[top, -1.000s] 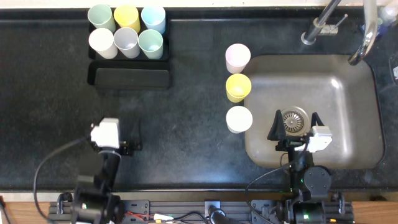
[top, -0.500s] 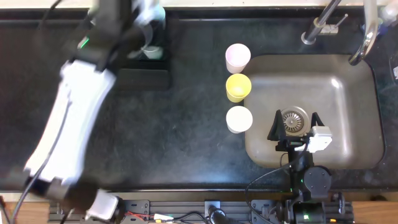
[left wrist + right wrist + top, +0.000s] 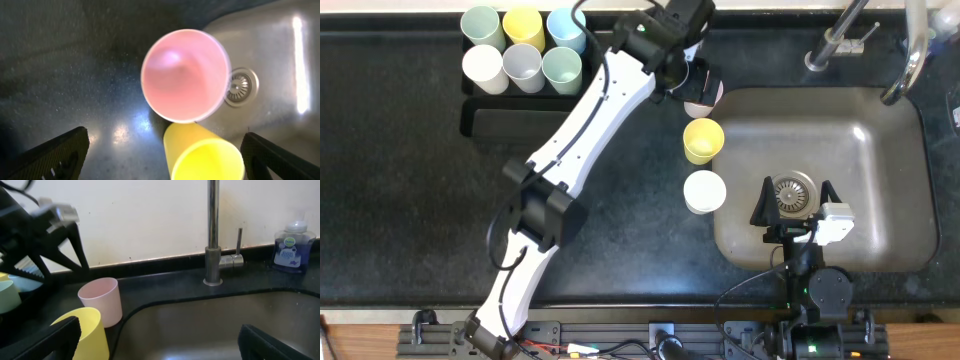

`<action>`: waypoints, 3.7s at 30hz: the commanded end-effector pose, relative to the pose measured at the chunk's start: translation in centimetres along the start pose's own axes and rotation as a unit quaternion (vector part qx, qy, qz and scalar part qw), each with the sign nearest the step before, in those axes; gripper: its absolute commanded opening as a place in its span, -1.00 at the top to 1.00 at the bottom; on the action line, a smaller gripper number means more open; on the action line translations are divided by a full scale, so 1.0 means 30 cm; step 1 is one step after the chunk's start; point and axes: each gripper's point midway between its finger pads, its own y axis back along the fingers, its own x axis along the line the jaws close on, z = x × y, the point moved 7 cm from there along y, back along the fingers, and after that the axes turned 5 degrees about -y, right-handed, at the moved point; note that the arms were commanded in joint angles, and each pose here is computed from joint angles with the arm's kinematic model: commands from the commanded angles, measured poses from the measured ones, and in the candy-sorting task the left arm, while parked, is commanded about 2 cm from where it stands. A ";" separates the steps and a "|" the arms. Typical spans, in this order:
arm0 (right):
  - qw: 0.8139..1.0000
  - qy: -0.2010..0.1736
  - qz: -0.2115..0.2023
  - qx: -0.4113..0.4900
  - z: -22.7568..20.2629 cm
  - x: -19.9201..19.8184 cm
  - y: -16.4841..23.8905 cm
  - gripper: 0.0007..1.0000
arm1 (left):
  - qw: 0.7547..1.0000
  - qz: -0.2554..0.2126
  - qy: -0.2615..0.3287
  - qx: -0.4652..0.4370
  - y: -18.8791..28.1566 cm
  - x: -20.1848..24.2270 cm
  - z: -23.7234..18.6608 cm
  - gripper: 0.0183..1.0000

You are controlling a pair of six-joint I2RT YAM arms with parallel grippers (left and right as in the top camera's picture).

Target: Store Cups

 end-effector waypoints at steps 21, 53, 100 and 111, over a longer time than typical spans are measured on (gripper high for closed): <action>1.000 -0.002 0.004 0.001 -0.011 0.001 -0.001 -0.99 | 0.991 0.034 0.128 0.009 -0.153 0.128 0.037 -1.00; 1.000 -0.002 0.004 0.001 -0.012 0.000 -0.001 -1.00 | 0.990 0.016 0.137 -0.029 -0.035 0.151 0.083 0.96; 1.000 -0.002 0.004 0.001 -0.012 0.001 -0.001 -1.00 | 0.806 0.176 0.557 -0.089 0.491 1.152 -0.484 0.96; 1.000 -0.002 0.004 0.001 -0.012 0.001 -0.001 -0.99 | 0.803 0.193 0.560 -0.071 0.452 1.185 -0.473 0.96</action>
